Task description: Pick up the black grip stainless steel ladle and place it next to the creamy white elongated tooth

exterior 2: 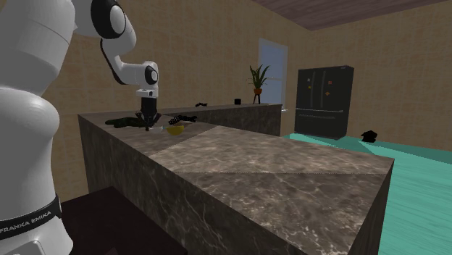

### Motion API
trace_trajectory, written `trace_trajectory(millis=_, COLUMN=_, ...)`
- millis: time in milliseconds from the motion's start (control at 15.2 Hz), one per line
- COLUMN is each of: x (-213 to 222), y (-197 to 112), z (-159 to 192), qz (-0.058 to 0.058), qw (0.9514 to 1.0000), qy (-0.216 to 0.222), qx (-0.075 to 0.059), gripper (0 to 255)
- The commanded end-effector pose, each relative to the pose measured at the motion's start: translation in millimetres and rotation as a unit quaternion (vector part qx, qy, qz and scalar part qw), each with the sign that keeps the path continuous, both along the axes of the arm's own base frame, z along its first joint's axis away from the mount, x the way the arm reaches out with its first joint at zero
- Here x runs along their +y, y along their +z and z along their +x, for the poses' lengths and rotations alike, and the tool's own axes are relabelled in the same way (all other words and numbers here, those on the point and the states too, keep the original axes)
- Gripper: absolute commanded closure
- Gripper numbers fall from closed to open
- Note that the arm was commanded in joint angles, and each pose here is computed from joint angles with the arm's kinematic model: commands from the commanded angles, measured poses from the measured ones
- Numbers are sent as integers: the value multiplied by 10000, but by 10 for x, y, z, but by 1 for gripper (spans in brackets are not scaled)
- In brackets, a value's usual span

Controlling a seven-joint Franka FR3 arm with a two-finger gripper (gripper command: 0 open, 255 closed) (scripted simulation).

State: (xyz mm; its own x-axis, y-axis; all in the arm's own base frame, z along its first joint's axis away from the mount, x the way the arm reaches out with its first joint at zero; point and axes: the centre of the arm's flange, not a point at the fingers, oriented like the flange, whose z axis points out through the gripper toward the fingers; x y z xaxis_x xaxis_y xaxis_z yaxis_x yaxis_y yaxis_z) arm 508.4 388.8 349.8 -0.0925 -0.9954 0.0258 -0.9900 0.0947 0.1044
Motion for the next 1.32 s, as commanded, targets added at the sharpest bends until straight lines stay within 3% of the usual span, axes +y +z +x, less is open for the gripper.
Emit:
trace_trajectory(millis=0, x=0, y=-2, z=-1, qz=0, qw=10000, qy=0, qx=-1, gripper=255)
trace_trajectory(millis=132, x=0, y=-2, z=-1, qz=0, qw=10000, qy=0, qx=-1, gripper=255)
trace_trajectory(millis=198, x=0, y=-2, z=-1, qz=0, qw=10000, qy=0, qx=-1, gripper=0)
trace_trajectory(millis=528, x=0, y=-2, z=-1, qz=0, qw=10000, qy=0, qx=-1, gripper=0)
trace_trajectory(millis=792, x=8, y=495, z=52, qz=0, qw=10000, qy=0, qx=-1, gripper=0)
trace_trajectory(millis=1254, x=8, y=495, z=52, qz=0, qw=10000, qy=0, qx=-1, gripper=0)
